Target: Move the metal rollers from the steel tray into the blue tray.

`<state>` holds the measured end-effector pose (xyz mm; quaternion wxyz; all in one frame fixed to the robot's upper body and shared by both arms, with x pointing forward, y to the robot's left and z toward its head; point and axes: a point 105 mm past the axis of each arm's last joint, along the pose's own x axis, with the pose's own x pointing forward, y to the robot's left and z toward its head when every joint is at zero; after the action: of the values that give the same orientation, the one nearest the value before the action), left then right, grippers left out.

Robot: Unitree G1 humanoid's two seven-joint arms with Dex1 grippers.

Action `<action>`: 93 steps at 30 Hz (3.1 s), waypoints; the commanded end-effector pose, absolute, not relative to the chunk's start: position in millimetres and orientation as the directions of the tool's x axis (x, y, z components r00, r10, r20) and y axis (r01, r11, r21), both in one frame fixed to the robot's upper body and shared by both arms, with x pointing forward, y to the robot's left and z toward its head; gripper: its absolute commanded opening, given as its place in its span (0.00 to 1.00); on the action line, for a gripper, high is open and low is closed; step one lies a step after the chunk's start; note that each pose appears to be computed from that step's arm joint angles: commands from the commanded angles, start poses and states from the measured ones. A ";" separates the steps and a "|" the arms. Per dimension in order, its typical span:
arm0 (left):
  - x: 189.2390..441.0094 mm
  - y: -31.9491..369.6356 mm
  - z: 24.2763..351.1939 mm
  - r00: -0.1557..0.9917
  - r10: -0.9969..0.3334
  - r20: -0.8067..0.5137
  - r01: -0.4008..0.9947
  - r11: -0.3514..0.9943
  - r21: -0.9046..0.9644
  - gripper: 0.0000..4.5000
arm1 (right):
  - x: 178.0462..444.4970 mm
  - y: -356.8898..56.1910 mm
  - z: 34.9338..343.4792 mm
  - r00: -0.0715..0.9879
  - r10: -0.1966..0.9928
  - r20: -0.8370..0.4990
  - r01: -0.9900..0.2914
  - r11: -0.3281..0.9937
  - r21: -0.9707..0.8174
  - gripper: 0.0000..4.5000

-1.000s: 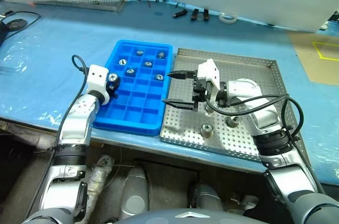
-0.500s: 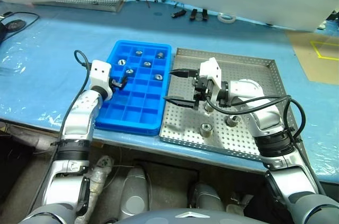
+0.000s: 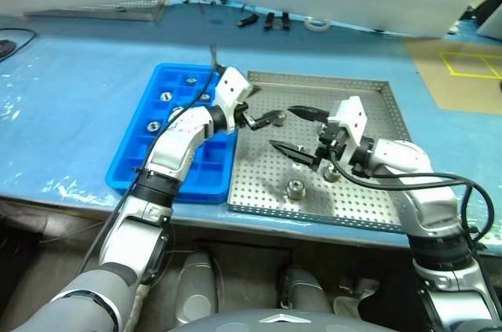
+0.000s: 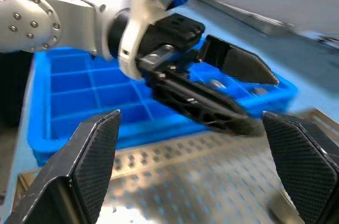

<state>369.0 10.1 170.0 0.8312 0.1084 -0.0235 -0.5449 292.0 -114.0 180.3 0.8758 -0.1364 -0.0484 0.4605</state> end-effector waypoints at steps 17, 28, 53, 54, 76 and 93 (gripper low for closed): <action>331.9 -4.9 101.2 -0.173 -0.841 -0.513 0.878 -0.368 0.306 0.96 | 213.4 -144.5 147.7 0.776 0.620 -0.114 -0.630 0.760 -0.162 1.00; 321.9 -4.3 86.7 -0.251 -0.794 -0.554 0.861 -0.445 0.247 0.96 | 211.7 -152.1 141.4 0.803 0.583 -0.125 -0.596 0.785 -0.167 1.00; 319.7 -16.3 71.7 -0.242 -0.817 -0.523 0.912 -0.375 0.165 0.96 | 214.5 -153.3 139.5 0.821 0.555 -0.135 -0.571 0.796 -0.203 1.00; 320.8 -18.3 73.6 -0.232 -0.827 -0.512 0.915 -0.364 0.173 0.96 | 214.9 -153.5 139.3 0.821 0.554 -0.136 -0.571 0.795 -0.205 1.00; 342.5 -14.5 104.2 -0.095 -0.919 -0.383 0.951 -0.197 0.237 0.39 | 216.1 -145.8 139.2 0.757 0.635 -0.152 -0.653 0.735 -0.182 1.00; 359.3 96.8 161.3 0.580 -0.813 -0.052 0.785 0.540 0.303 0.39 | 274.2 -92.1 167.3 0.368 0.918 -0.148 -0.910 0.322 -0.260 1.00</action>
<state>360.4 91.6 132.1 0.8641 0.1460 -0.0024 -0.4817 275.6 -99.3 162.4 0.8309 -0.1467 0.0056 0.5368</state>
